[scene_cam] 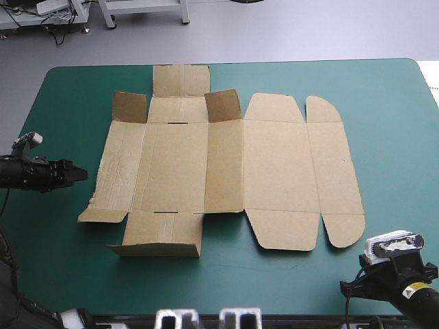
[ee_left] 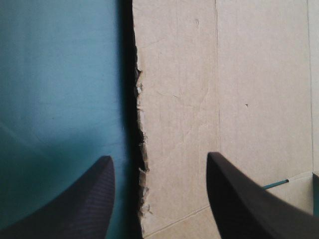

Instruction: Fold the box

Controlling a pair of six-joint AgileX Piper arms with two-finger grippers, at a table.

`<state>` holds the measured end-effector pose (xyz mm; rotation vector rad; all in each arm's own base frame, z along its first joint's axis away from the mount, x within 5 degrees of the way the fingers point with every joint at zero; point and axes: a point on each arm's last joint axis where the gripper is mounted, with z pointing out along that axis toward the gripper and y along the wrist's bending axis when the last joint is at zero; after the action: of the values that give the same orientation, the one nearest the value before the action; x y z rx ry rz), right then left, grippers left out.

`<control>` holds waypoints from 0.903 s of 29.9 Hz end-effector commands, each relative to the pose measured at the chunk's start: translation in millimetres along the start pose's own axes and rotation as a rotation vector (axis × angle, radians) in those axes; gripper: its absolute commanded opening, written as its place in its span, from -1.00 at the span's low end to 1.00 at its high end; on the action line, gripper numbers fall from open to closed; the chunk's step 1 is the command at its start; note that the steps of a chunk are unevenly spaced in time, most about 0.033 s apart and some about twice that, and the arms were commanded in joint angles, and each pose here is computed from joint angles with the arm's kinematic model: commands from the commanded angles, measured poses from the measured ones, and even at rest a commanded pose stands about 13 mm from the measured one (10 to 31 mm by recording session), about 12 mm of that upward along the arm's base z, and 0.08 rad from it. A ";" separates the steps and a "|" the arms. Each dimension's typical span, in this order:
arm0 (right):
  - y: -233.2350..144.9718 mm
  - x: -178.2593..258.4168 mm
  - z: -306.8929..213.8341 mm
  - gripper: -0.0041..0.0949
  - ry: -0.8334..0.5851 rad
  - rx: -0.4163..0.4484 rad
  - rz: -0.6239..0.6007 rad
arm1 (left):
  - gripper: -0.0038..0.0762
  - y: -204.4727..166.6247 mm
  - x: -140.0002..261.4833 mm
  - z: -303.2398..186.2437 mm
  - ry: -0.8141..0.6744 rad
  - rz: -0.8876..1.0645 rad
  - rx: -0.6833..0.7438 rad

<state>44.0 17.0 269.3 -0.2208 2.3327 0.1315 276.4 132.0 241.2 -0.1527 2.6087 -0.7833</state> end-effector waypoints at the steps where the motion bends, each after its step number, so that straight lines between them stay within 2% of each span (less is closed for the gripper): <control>1: -0.2 -9.7 -3.7 -0.96 -0.066 0.004 -0.003 | 0.19 -12.9 -3.6 -5.6 0.009 -0.014 0.102; 10: -0.4 -9.7 -3.7 -0.96 -0.065 0.005 0.000 | 0.19 -6.6 -4.7 20.9 0.096 -0.052 0.134; 18: -0.4 -9.7 -3.7 -0.96 -0.065 0.005 0.000 | 0.18 -10.8 -2.1 51.6 0.232 -0.028 0.135; 27: -0.4 -9.7 -3.7 -0.96 -0.065 0.005 0.000 | 0.04 -15.3 -0.2 76.1 0.316 -0.034 0.154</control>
<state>44.0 16.9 269.3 -0.2210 2.3330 0.1304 310.8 96.1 188.4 -0.1073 2.7910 -0.9858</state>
